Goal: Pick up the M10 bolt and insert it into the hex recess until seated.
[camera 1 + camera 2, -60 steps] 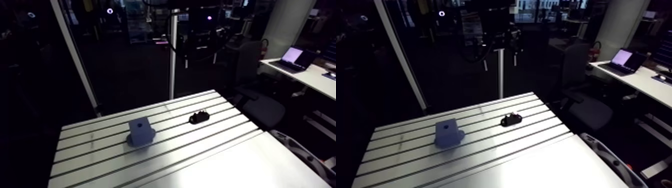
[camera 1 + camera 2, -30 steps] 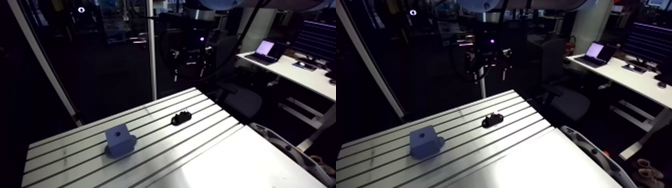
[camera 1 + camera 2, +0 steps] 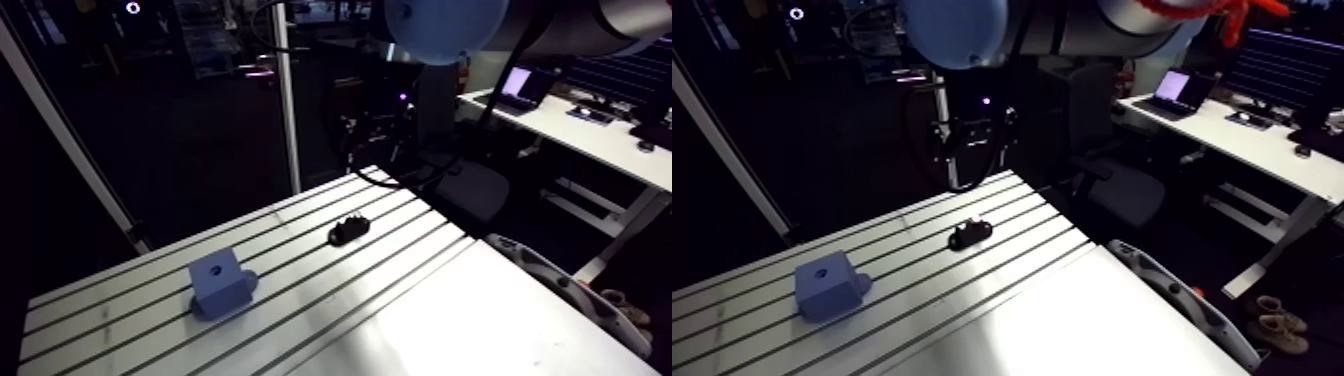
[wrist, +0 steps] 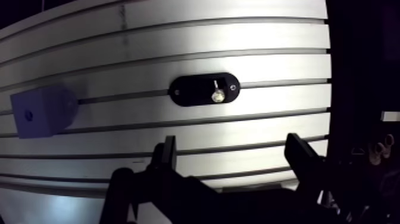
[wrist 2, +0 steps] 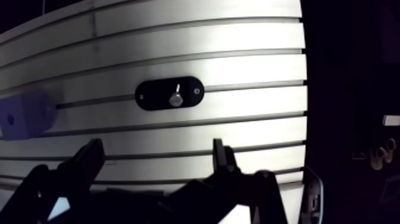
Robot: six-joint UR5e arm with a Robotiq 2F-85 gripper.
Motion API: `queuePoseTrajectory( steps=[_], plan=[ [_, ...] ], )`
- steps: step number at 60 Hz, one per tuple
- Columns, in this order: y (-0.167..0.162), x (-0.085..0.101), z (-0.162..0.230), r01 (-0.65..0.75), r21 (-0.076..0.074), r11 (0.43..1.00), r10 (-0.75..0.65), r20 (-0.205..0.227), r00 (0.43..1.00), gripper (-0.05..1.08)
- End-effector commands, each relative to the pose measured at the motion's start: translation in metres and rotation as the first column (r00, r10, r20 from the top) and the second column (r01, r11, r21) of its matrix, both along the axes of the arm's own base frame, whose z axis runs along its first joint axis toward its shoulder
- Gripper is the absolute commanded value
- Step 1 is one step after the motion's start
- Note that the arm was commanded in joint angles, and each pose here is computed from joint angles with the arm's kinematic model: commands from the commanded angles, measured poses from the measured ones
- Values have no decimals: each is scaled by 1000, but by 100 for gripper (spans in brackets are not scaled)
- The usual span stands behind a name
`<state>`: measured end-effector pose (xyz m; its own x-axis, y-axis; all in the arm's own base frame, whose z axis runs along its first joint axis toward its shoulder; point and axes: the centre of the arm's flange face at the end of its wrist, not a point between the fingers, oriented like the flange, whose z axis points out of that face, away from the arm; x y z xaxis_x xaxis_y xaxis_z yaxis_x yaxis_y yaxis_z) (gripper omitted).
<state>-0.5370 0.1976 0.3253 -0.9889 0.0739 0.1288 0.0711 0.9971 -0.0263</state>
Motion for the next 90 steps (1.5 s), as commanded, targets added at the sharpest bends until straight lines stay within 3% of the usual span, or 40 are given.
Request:
queuePoseTrajectory(
  steps=[1, 10, 20, 27, 39, 43, 45, 49, 54, 61, 74, 80, 85, 90],
  plan=[
    [2, -2, -14, -96, 14, 995, 96, -1, 995, 4],
    [0, -2, -28, -144, 28, 989, 144, -7, 990, 4],
    [0, -1, -39, -152, 29, 988, 153, -9, 988, 2],
    [1, -4, -44, -152, 39, 988, 153, -20, 988, 1],
    [0, -4, -60, -150, 20, 988, 150, -2, 989, 1],
    [1, -4, -64, -150, 21, 989, 150, -3, 989, 1],
    [1, -6, -65, -148, 36, 988, 149, -19, 989, 1],
    [3, -7, -70, -147, 43, 988, 148, -23, 989, 1],
    [3, -8, -76, -137, 41, 990, 138, -21, 990, 1],
    [4, -8, -83, -112, 24, 993, 113, -14, 994, 1],
    [4, -7, -85, -64, 17, 998, 64, -10, 998, 2],
    [4, -7, -85, -4, 19, 1000, 4, -25, 1000, 2],
    [2, -6, -85, 31, 31, 999, -30, -46, 999, 2],
    [0, -4, -88, 33, 27, 999, -32, -44, 999, 3]
  ],
)
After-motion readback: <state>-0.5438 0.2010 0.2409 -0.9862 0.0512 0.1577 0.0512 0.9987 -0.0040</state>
